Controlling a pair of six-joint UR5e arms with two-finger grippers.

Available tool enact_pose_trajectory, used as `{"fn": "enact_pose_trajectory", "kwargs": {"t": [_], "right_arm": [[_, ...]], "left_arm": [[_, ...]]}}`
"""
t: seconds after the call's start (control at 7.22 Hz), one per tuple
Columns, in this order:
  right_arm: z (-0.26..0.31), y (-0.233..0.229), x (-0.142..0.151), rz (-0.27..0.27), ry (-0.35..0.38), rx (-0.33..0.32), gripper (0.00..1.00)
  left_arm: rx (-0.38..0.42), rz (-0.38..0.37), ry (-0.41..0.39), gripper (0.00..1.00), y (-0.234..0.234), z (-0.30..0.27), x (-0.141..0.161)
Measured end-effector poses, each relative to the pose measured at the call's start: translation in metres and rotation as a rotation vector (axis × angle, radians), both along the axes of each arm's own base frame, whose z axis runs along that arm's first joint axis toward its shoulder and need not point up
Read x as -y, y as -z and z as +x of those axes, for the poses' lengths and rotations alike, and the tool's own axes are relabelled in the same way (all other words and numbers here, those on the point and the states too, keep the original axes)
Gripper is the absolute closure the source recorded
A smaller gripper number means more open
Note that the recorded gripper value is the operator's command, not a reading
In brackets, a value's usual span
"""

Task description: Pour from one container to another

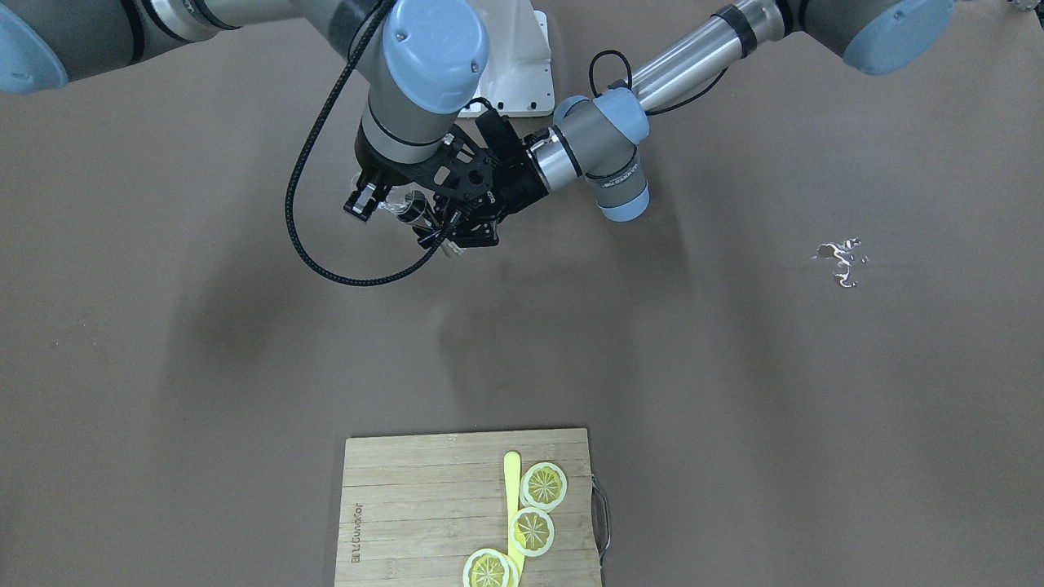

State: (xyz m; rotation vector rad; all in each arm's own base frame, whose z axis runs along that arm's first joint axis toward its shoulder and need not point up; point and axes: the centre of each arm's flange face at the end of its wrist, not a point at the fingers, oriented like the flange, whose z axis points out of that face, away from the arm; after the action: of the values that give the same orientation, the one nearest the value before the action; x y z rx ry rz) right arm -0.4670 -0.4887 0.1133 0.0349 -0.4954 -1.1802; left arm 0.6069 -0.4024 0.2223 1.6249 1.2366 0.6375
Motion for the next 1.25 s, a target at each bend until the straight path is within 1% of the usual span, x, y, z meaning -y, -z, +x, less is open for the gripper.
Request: {"fn": "enact_pose_trajectory", "kwargs": {"t": [0.28,0.69,1.25], "right_arm": [[-0.004,0.001,0.003,-0.009,0.013,-0.017,1.00],[0.002,-0.001,0.000,-0.016,0.027,-0.029,1.00],[0.006,-0.003,-0.002,-0.014,0.039,-0.030,1.00]], "left_arm": [[-0.001,0.000,0.000,1.00,0.001,0.000,0.000],[-0.003,-0.001,-0.001,1.00,0.002,0.001,0.000],[-0.004,-0.003,-0.003,1.00,0.005,0.002,0.000]]}}
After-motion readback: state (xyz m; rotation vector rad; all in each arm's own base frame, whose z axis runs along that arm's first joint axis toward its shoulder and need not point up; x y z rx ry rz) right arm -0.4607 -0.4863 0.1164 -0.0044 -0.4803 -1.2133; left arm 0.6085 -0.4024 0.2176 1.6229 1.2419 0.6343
